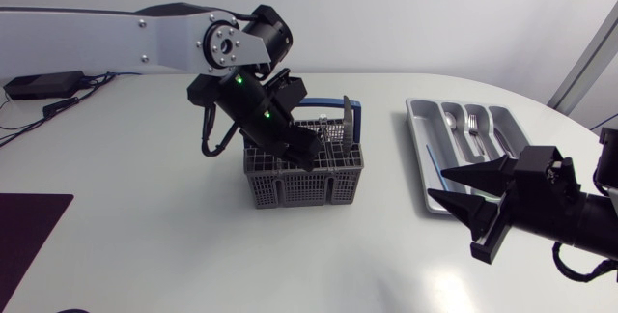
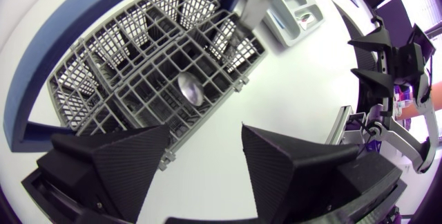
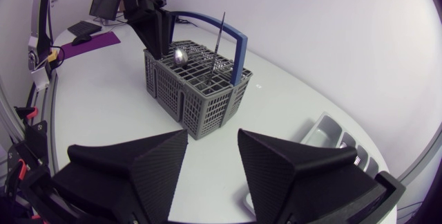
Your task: Unload the cutlery basket into the drawer organizer.
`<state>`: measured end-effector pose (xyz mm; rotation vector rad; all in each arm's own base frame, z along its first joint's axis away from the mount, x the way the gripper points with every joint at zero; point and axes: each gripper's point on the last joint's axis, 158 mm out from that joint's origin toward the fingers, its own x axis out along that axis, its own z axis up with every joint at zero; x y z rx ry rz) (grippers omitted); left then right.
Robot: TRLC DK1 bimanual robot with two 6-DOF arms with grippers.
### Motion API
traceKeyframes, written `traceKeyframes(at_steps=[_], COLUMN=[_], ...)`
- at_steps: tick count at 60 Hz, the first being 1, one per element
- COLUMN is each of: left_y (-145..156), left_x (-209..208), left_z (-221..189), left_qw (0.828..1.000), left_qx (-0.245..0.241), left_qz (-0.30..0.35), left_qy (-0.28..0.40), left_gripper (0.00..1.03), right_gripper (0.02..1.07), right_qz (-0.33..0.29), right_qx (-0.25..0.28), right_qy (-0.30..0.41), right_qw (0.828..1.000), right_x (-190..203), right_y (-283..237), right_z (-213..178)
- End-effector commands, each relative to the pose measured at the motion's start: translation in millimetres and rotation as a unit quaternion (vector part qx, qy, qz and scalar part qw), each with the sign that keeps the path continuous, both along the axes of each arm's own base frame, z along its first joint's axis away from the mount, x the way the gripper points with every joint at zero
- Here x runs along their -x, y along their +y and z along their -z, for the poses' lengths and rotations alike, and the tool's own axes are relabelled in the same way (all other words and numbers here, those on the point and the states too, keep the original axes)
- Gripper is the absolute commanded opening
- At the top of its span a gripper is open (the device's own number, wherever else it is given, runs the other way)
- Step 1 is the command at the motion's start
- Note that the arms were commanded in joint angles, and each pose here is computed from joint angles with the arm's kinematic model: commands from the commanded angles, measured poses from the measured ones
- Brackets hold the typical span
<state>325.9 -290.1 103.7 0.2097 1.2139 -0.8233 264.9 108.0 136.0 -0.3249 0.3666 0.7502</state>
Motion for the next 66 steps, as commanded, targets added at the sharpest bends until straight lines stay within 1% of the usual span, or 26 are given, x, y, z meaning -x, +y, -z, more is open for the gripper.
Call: traceKeyframes(at_steps=[1, 11, 16, 22, 25, 34, 42, 55, 60, 66], left_y=[-1.3, 0.9, 11.1, 37.2, 51.6, 74.8, 82.3, 91.0, 92.4, 92.6], left_x=[15.2, 27.1, 35.0, 36.6, 31.9, 30.6, 32.9, 19.1, 13.6, 9.3], left_z=[-19.7, -48.6, -49.4, -30.8, -22.8, 4.9, 27.8, 44.7, 46.3, 47.1], left_qw=[1.000, 0.997, 0.996, 0.995, 0.992, 0.983, 0.979, 0.978, 0.978, 0.977], left_qx=[0.010, 0.027, 0.022, -0.014, -0.033, -0.072, -0.086, -0.096, -0.095, -0.093], left_qz=[0.015, 0.037, 0.052, 0.066, 0.066, 0.085, 0.098, 0.090, 0.085, 0.083], left_qy=[-0.017, -0.055, -0.065, -0.080, -0.106, -0.149, -0.155, -0.163, -0.168, -0.174], left_gripper=[0.91, 0.92, 0.92, 0.92, 0.92, 0.92, 0.92, 0.92, 0.92, 0.92], right_gripper=[0.57, 0.57, 0.58, 0.58, 0.58, 0.58, 0.58, 0.58, 0.57, 0.58], right_qz=[-0.002, -0.003, -0.004, 0.010, 0.011, 0.013, 0.013, 0.021, 0.032, 0.036], right_qx=[-0.009, 0.002, 0.001, -0.011, -0.017, -0.027, -0.041, -0.054, -0.054, -0.044], right_qy=[0.011, 0.003, 0.001, -0.006, -0.007, 0.018, 0.037, 0.096, 0.111, 0.117], right_qw=[1.000, 1.000, 1.000, 1.000, 1.000, 0.999, 0.998, 0.994, 0.992, 0.992], right_x=[5.2, 2.8, 0.6, -11.9, -19.1, -47.0, -76.4, -123.0, -135.8, -138.6], right_y=[4.5, 11.0, 15.1, 18.1, 21.8, 34.6, 45.5, 62.1, 63.4, 66.0], right_z=[6.0, 4.2, 0.9, -4.2, -6.3, -4.5, 0.4, 26.4, 35.8, 44.6])
